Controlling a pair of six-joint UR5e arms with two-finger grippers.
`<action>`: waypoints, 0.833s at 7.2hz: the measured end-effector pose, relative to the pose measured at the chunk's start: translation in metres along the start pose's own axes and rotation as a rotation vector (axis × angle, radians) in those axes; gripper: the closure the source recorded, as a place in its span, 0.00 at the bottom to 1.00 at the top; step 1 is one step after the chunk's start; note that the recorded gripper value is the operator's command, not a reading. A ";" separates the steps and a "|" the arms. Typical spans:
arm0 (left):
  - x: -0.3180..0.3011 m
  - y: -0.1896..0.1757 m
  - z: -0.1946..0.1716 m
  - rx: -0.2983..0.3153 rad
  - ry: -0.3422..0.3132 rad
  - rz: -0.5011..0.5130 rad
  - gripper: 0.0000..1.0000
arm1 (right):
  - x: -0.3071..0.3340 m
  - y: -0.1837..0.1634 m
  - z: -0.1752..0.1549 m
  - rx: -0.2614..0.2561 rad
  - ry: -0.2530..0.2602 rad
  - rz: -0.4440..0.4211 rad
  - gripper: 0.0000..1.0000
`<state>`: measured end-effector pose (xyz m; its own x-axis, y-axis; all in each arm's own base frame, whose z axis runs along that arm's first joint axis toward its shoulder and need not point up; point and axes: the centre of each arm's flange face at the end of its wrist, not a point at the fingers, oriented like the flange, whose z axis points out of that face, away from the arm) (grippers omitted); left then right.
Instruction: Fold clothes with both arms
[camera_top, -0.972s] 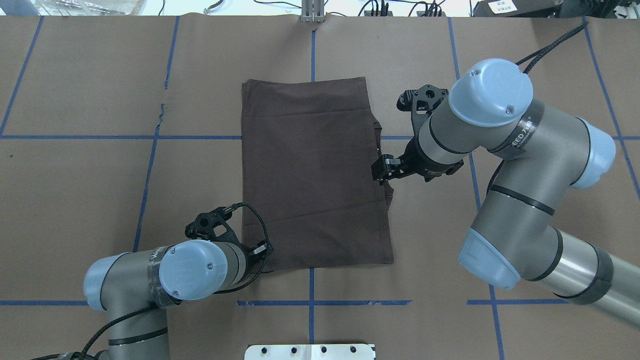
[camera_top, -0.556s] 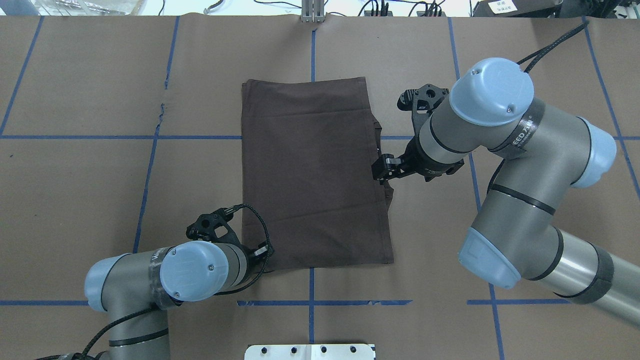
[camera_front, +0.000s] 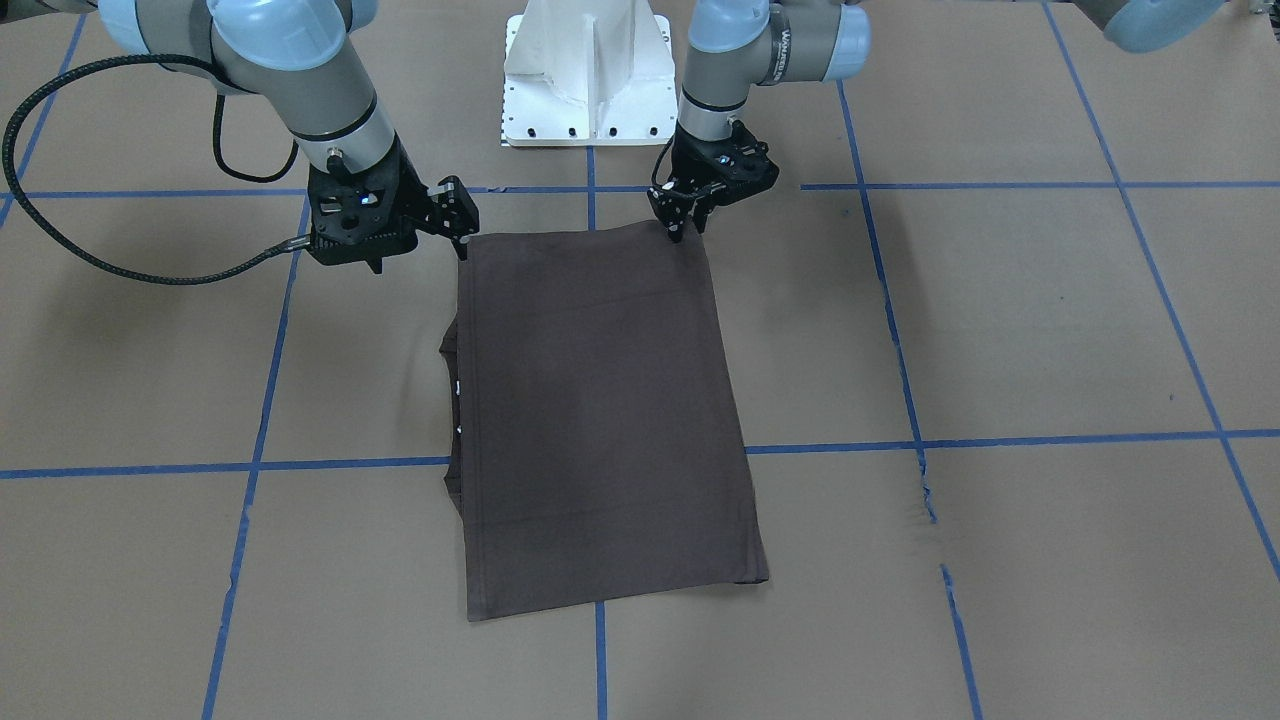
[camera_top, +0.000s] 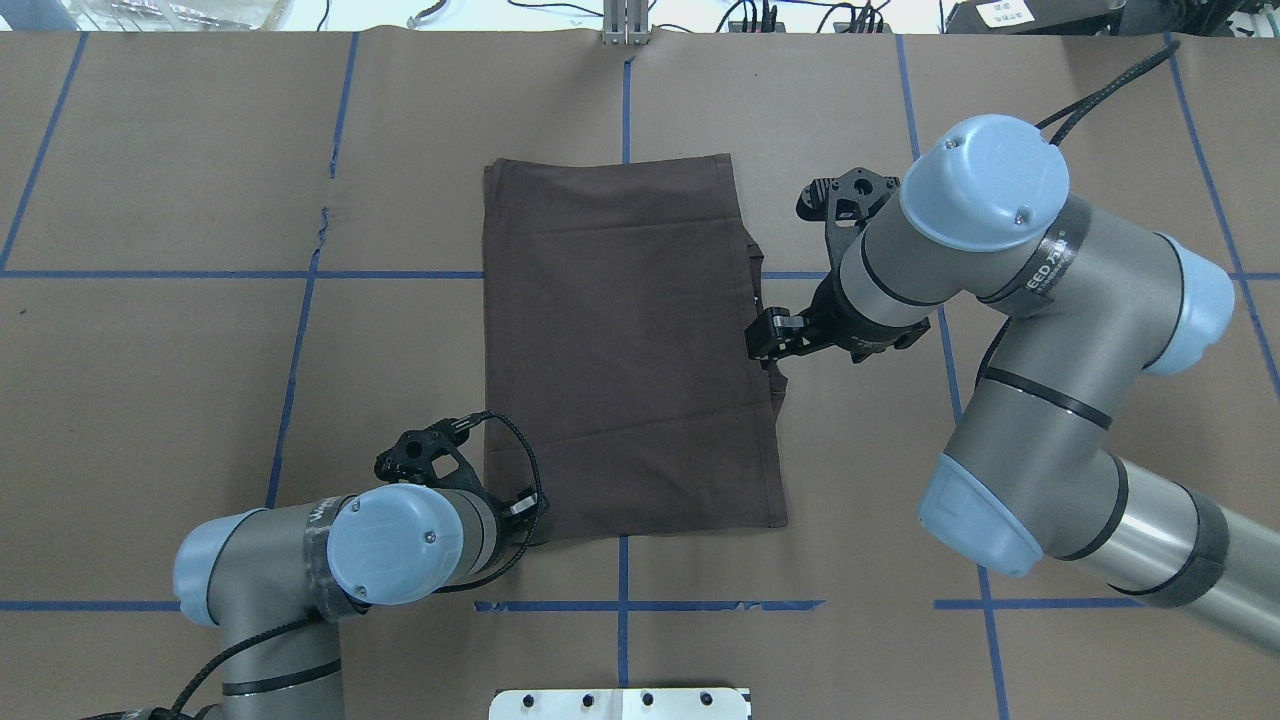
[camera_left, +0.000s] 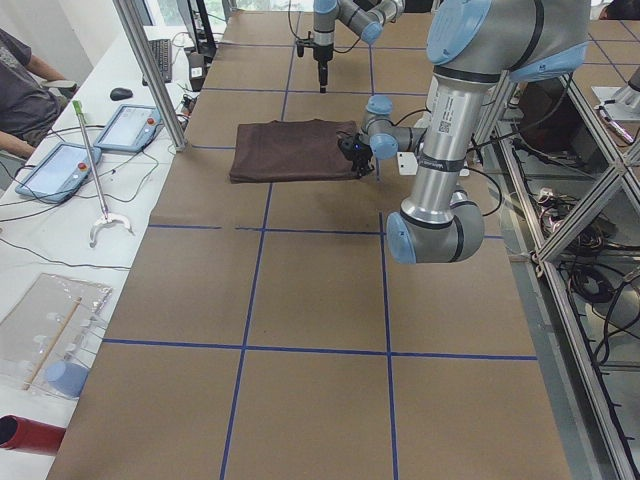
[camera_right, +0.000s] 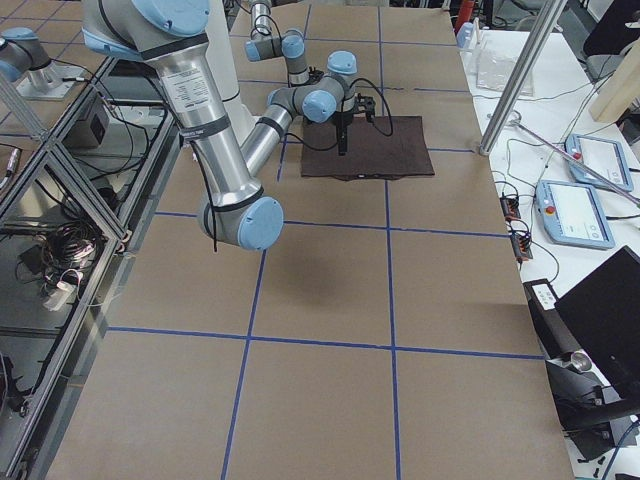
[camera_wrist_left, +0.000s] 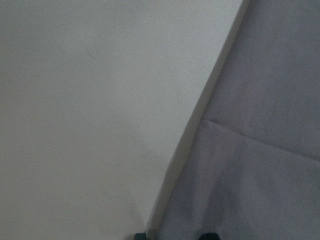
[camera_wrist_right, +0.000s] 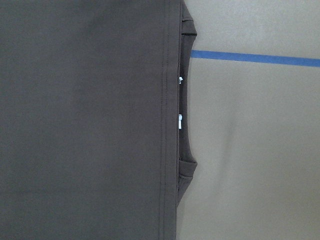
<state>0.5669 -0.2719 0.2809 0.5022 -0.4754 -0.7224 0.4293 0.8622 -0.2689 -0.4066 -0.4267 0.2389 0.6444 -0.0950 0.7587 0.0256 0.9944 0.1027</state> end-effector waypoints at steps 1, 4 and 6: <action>0.001 0.001 0.000 -0.001 0.001 0.000 1.00 | 0.000 0.000 0.000 0.000 0.001 0.001 0.00; 0.003 0.001 -0.006 -0.009 0.010 0.031 1.00 | 0.003 0.000 0.002 -0.002 0.005 0.010 0.00; 0.006 -0.002 -0.017 -0.009 0.029 0.086 1.00 | 0.000 0.006 0.007 -0.011 0.006 0.085 0.00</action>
<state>0.5560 -0.2739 0.2663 0.5148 -0.3938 -0.7615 0.3787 0.9014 -0.2102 -0.4115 -0.4207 0.2438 0.6489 -0.0101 0.7608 -0.0205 0.9993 0.0308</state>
